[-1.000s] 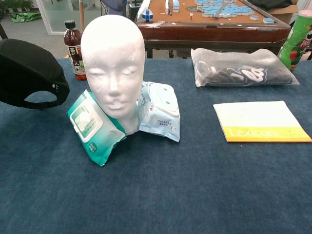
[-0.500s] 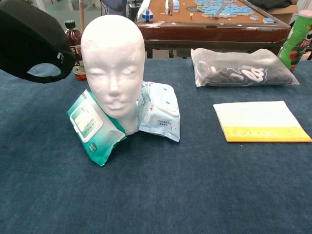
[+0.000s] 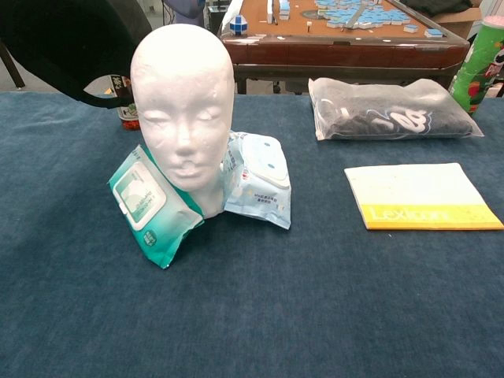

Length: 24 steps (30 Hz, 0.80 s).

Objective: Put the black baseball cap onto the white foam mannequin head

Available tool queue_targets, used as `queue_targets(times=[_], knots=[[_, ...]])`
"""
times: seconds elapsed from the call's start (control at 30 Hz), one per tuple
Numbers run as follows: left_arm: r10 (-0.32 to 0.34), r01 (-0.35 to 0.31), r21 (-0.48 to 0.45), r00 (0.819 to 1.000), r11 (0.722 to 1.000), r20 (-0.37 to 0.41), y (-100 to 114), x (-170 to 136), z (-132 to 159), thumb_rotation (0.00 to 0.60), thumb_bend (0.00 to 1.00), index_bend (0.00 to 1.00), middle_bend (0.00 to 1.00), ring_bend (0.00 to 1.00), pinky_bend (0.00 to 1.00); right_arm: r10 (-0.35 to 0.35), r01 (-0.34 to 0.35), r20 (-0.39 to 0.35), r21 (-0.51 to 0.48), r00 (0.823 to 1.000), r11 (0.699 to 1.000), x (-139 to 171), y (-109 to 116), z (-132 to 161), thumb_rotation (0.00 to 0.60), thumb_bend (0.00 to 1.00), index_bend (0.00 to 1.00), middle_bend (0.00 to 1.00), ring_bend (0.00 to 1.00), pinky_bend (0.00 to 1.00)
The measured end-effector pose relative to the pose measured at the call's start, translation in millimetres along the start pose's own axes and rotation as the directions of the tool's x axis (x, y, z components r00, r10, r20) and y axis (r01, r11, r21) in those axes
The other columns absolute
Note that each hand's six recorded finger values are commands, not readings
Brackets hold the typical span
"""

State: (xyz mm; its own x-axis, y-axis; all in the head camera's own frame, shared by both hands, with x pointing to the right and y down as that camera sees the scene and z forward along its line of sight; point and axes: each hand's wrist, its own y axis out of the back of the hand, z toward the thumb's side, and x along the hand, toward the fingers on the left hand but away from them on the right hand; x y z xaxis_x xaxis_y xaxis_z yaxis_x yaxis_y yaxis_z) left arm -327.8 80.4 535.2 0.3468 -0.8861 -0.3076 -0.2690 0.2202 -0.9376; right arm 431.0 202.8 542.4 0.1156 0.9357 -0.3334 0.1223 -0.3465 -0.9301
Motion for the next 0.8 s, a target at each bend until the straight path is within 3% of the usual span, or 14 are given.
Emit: queue_targets(times=[0.53, 0.8], knots=[[0.036, -0.030, -0.079, 0.997, 0.996, 0.064, -13, 54, 57, 0.600, 0.38, 0.84, 0.51, 0.30, 0.49, -0.003, 0.003, -0.001, -0.009, 1.000, 1.000, 0, 2, -1, 0.600, 0.00, 0.13, 0.18, 0.12, 0.30], [0.020, -0.008, -0.127, 0.995, 0.992, 0.093, -23, 53, 89, 0.600, 0.38, 0.85, 0.51, 0.30, 0.49, -0.005, 0.005, -0.004, -0.013, 1.000, 1.000, 1, 4, -2, 0.600, 0.00, 0.13, 0.18, 0.12, 0.30]])
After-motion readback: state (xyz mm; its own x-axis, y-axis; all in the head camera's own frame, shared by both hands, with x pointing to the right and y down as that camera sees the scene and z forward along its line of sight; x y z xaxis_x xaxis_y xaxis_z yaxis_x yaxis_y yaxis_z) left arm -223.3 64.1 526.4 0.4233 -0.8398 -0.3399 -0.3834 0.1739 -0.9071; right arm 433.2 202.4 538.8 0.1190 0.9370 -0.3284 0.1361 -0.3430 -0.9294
